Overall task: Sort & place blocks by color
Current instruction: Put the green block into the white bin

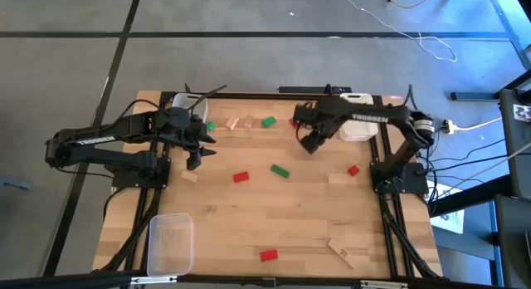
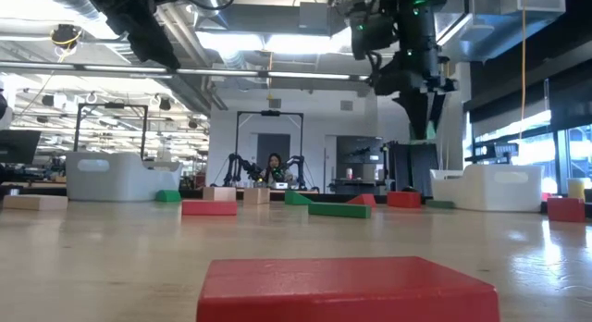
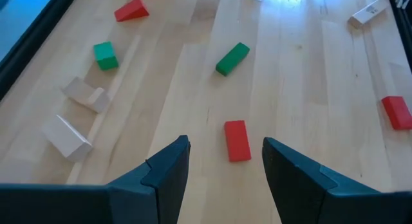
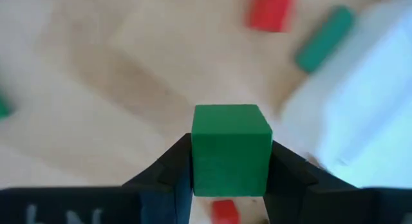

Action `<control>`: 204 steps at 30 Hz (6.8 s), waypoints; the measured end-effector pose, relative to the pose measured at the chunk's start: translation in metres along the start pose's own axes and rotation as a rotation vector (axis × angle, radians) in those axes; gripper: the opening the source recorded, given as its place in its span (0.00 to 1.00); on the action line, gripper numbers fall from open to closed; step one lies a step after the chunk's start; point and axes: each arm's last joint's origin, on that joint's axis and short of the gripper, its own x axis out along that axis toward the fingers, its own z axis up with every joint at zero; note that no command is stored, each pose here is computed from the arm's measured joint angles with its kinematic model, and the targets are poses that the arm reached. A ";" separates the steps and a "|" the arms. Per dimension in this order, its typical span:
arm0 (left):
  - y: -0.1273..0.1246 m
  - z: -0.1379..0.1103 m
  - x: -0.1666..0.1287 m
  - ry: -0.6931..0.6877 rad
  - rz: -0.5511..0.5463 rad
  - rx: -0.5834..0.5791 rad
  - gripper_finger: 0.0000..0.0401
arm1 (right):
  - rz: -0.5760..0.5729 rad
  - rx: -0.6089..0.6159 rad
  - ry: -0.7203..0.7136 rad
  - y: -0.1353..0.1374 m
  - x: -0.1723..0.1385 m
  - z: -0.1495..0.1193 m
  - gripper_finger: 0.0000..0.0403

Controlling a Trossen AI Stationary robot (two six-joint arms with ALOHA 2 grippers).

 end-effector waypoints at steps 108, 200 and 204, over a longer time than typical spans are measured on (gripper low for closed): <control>0.015 0.002 0.001 -0.011 0.153 0.042 0.47 | 0.388 -0.590 -0.306 0.098 -0.049 -0.031 0.54; 0.015 0.003 0.001 -0.014 0.141 0.058 0.47 | 0.024 -0.268 -0.207 0.039 -0.019 0.012 0.26; 0.015 0.004 0.001 -0.020 0.143 0.059 0.47 | -0.008 -0.217 -0.208 0.023 -0.021 0.017 0.26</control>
